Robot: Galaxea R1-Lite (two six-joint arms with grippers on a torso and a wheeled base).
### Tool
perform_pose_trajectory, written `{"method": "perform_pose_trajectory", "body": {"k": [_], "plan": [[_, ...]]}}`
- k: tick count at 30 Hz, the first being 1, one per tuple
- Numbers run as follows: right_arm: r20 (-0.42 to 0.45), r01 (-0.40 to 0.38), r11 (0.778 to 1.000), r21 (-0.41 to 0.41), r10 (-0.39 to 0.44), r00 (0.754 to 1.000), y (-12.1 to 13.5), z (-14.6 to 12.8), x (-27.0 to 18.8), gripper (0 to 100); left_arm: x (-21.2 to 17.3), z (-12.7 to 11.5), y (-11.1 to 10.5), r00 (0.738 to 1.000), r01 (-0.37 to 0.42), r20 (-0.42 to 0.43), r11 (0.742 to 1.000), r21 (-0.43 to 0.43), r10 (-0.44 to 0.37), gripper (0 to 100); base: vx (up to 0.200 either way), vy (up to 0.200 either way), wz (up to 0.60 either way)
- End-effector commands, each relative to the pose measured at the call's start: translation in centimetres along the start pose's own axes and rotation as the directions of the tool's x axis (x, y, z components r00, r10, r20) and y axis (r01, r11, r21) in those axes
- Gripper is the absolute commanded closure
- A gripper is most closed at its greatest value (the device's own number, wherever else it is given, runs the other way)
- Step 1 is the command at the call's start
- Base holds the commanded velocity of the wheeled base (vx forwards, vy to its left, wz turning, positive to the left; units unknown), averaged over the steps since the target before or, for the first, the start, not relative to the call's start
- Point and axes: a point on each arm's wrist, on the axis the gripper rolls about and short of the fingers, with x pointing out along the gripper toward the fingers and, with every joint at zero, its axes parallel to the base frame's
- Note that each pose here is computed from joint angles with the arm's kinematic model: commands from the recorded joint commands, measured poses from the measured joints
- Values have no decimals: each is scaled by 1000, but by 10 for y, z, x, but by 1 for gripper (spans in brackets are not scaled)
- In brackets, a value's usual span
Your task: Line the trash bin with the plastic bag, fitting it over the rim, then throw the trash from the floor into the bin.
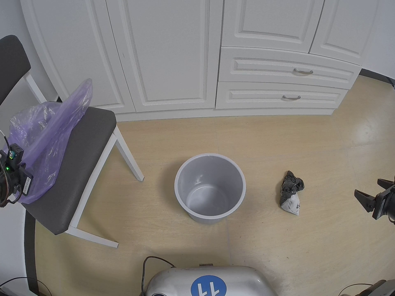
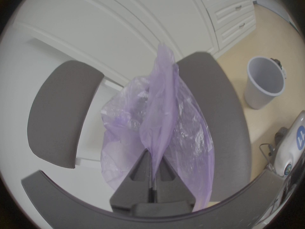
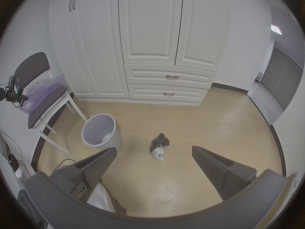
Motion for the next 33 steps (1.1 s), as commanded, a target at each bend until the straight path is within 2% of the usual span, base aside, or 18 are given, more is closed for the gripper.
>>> {"method": "perform_pose_trajectory", "body": {"k": [1, 5, 10, 14, 16, 17, 33], "plan": [[15, -38, 999, -19, 38, 999, 5, -1, -3, 0, -31, 10, -3, 991, 12, 131, 999, -35, -7, 100, 0, 0, 0], [16, -95, 995, -37, 95, 995, 13, -4, -5, 0, -38, 21, -12, 978, 84, 199, 991, -102, -63, 100, 0, 0, 0], [14, -138, 989, -52, 139, 990, 18, -6, -6, 0, -42, 22, -20, 969, 136, 221, 983, -124, -107, 100, 0, 0, 0], [6, -154, 986, -56, 155, 988, 20, -7, -5, 0, -49, 23, -32, 931, 272, 295, 946, -174, -213, 100, 0, 0, 0], [6, -154, 986, -56, 155, 988, 20, -7, -5, 0, -49, 23, -32, 931, 272, 295, 946, -174, -213, 100, 0, 0, 0], [9, -154, 987, -56, 154, 988, 20, -7, -5, 0, -54, 25, -34, 913, 311, 328, 934, -177, -242, 100, 0, 0, 0], [-1, -175, 983, -59, 175, 985, 22, -6, -3, 0, -77, 34, -48, 834, 428, 433, 897, -113, -343, 100, 0, 0, 0]]}}
